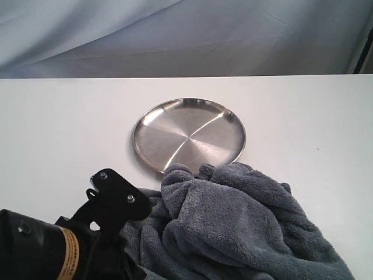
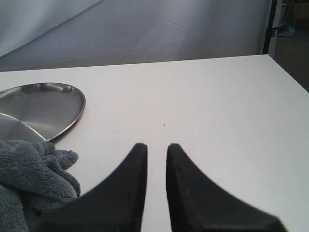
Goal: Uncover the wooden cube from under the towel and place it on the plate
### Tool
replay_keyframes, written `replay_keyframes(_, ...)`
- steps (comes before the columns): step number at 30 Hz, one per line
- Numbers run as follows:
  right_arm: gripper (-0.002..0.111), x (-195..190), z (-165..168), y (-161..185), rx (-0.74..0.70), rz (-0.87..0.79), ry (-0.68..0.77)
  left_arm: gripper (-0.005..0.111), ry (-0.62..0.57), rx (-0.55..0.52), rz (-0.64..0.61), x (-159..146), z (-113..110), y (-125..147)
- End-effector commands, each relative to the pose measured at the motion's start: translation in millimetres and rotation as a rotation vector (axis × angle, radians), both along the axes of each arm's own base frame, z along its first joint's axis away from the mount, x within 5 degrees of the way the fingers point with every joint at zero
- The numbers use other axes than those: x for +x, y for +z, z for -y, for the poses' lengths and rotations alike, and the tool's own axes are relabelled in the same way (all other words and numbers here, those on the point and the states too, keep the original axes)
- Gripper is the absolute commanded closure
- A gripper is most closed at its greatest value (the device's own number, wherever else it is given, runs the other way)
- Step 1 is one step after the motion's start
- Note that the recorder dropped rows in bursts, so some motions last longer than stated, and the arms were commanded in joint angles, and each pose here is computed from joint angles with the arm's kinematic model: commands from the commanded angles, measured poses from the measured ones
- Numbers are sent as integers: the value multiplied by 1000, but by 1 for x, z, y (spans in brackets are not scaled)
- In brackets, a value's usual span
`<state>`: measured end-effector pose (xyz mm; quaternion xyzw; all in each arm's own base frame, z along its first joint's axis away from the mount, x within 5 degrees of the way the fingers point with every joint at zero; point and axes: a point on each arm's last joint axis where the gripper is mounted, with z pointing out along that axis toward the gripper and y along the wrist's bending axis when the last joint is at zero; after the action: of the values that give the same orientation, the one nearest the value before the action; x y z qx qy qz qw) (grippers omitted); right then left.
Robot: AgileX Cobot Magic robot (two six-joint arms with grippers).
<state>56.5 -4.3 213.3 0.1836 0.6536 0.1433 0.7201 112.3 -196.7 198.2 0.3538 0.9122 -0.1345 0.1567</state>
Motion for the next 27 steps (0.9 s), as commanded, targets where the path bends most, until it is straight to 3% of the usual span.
replay_keyframes(1, 105, 0, 0, -2, 9, -6, 5, 105, -16, 14, 6, 3, 7, -11)
replay_keyframes(5, 105, 0, 0, -2, 9, -6, 5, 92, -14, 33, -5, 10, 18, -34)
replay_keyframes(9, 105, 0, 0, -2, 9, -6, 5, 62, -11, 67, -24, 17, 30, -58)
replay_keyframes(13, 105, 0, 0, -2, 9, -6, 5, 47, -11, 57, -17, 21, 36, -74)
replay_keyframes(24, 105, 0, 0, -2, 9, -6, 5, 47, -11, 109, -47, 21, 36, -93)
replay_keyframes(27, 105, 0, 0, -2, 9, -6, 5, 54, -11, 109, -47, 21, 36, -93)
